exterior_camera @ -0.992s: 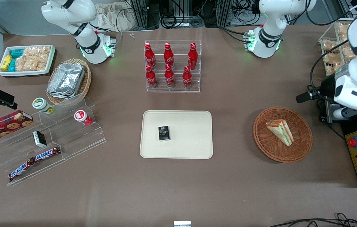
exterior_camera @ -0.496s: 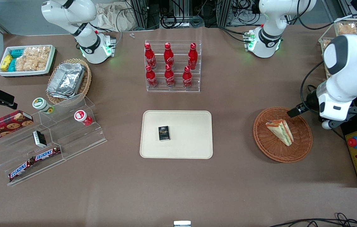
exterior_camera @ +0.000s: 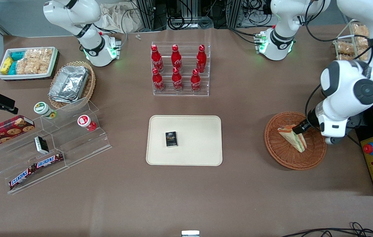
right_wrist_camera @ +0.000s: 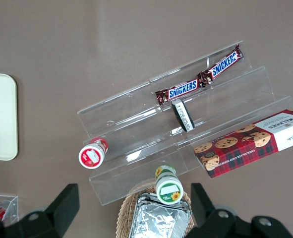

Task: Place sandwich from basket to tray
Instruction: 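Lower the open left gripper around the sandwich and close it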

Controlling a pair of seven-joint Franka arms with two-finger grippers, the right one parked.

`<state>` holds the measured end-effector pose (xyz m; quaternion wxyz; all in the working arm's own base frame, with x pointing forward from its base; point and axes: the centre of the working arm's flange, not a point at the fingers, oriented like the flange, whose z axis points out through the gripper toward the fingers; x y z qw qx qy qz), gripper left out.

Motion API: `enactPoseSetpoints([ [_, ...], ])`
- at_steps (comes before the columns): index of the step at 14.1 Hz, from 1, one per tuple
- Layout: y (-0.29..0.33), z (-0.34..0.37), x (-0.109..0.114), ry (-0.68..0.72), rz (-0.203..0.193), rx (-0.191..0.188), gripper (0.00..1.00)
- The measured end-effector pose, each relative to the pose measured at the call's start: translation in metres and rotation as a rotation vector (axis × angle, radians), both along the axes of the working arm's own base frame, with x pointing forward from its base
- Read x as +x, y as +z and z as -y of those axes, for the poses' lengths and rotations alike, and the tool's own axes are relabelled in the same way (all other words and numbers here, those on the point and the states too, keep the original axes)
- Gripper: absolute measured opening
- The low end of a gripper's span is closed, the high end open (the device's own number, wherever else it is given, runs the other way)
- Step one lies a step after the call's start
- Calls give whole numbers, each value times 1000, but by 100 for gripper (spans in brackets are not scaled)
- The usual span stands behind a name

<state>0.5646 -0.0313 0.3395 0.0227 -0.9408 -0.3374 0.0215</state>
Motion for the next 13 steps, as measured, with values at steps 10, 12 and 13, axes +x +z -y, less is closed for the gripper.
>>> enactPoseSetpoints([
  [10, -87, 4, 7, 49, -37, 22, 100],
  [12, -95, 4, 8, 51, -38, 20, 96],
  [13, -98, 4, 8, 51, -37, 19, 87],
])
